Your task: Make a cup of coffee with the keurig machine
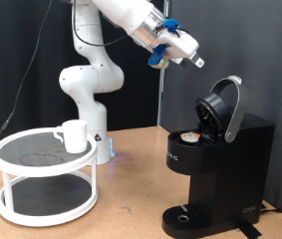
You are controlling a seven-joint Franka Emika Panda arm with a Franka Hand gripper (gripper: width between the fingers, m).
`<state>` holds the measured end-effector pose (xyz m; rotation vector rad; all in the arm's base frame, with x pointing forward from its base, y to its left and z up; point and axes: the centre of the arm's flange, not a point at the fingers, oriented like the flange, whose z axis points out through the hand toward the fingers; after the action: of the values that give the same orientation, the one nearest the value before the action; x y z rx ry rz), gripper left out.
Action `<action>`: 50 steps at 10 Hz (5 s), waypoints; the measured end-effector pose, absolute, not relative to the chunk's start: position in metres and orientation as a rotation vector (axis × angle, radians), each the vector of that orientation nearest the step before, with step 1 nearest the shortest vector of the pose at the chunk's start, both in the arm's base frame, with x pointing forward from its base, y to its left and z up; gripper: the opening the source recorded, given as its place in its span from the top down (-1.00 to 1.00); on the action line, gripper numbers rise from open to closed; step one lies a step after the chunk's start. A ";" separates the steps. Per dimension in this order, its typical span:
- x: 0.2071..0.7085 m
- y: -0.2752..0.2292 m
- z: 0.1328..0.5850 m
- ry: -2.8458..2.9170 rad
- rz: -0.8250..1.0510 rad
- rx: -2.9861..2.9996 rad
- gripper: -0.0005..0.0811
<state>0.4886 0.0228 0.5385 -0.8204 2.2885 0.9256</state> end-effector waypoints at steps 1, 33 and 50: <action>0.488 0.023 0.538 2.288 0.926 -0.822 -0.81; 0.526 0.212 0.525 2.513 0.834 -1.046 0.25; 0.513 0.117 0.527 2.508 0.700 -0.966 0.99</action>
<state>0.5132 0.1169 0.5275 -0.9659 2.5076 0.7002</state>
